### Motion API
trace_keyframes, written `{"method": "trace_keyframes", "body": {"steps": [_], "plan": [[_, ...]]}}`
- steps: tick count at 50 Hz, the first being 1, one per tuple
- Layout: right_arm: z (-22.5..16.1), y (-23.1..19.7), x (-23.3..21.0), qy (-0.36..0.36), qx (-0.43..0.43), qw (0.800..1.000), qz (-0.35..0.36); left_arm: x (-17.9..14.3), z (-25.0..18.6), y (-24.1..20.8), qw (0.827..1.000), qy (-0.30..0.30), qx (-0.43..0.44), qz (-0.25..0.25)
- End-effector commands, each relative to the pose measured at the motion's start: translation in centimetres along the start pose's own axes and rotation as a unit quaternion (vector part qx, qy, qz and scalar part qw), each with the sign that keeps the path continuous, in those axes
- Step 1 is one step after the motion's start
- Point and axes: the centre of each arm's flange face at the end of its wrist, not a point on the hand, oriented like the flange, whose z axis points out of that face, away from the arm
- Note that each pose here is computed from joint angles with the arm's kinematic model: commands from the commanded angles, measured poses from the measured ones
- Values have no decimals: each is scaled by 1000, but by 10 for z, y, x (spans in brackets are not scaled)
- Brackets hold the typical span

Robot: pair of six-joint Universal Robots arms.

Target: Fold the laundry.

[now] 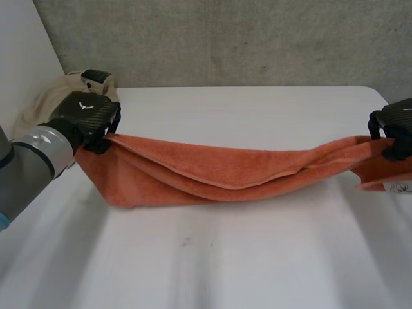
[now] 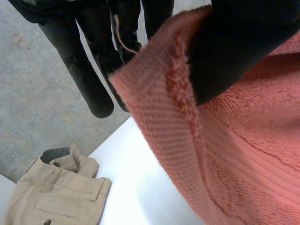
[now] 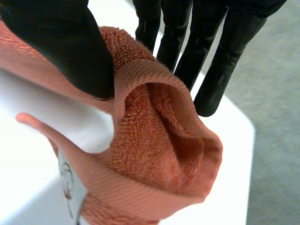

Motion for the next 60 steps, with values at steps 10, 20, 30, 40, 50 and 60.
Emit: {"method": "trace_keyframes", "body": {"steps": [10, 20, 30, 40, 50, 60], "plan": [[58, 20, 4, -58, -54, 997, 7, 3, 45, 30, 999, 18, -47, 13], [82, -74, 32, 72, 227, 970, 56, -54, 93, -71, 957, -175, 224, 54], [44, -147, 76, 180, 427, 881, 95, -85, 53, -155, 880, -266, 393, 29], [45, -138, 38, 94, 365, 921, 101, -66, 47, -124, 908, -225, 352, 22], [61, -65, -56, -55, 165, 975, 138, -45, 16, -112, 926, -187, 328, 21], [57, -66, -117, -154, 163, 967, 123, -31, -44, -141, 925, -157, 345, 21]]}}
